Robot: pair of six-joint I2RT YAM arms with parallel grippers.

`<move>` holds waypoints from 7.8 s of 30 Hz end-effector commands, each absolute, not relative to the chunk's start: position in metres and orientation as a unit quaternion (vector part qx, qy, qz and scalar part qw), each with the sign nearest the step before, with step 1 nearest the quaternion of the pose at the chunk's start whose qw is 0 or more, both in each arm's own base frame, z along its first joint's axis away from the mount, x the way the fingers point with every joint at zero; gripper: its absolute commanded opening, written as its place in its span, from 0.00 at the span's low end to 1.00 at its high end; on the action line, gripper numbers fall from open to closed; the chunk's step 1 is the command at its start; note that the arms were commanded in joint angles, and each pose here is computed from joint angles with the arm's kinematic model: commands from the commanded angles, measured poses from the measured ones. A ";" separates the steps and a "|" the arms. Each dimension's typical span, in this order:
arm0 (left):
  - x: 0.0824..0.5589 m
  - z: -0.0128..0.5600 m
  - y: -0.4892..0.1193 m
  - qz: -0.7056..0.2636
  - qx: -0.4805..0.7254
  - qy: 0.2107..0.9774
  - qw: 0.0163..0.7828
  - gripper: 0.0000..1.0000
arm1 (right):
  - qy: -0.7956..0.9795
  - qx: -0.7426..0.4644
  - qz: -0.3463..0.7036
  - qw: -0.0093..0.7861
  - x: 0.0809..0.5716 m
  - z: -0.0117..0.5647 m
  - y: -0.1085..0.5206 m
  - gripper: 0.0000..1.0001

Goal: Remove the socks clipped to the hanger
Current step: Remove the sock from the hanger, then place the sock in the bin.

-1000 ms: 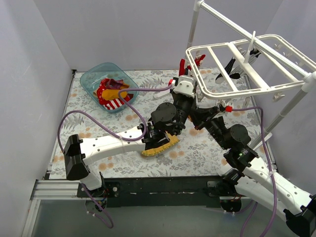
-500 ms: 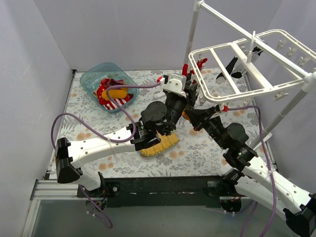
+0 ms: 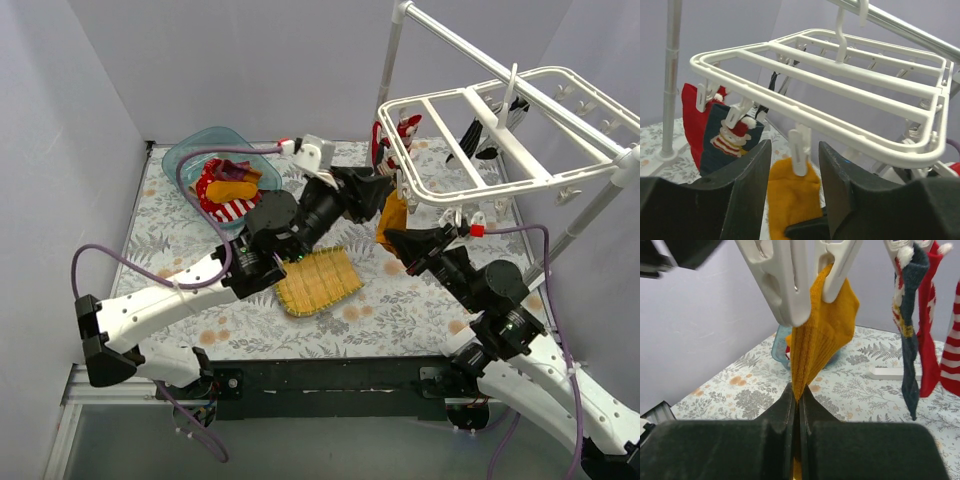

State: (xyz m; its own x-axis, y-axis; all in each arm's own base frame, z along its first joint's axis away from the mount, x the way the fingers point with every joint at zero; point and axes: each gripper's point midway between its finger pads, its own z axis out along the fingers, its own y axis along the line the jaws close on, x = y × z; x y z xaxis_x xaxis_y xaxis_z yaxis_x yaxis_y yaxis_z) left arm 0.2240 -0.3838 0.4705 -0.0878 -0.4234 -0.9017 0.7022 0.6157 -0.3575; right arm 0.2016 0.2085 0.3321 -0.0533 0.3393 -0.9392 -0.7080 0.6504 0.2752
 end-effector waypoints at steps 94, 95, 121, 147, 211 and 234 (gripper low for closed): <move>0.211 0.463 -0.417 -0.831 0.209 0.462 0.229 0.56 | 0.563 -0.182 0.549 0.591 0.143 0.372 0.231 0.01; 0.210 0.465 -0.416 -0.833 0.209 0.459 0.228 0.55 | 0.563 -0.182 0.549 0.591 0.143 0.372 0.231 0.01; 0.214 0.467 -0.417 -0.839 0.181 0.468 0.211 0.19 | 0.576 -0.171 0.542 0.588 0.144 0.357 0.227 0.01; 0.207 0.452 -0.405 -0.759 0.225 0.530 0.305 0.71 | 0.596 -0.181 0.506 0.596 0.147 0.344 0.220 0.01; 0.192 0.331 -0.410 -0.616 0.262 0.676 0.308 0.23 | 0.648 -0.203 0.492 0.545 0.150 0.286 0.232 0.01; 0.376 0.322 -0.263 -0.434 -0.111 0.740 0.502 0.00 | 0.656 -0.110 0.439 0.605 0.175 0.276 0.199 0.64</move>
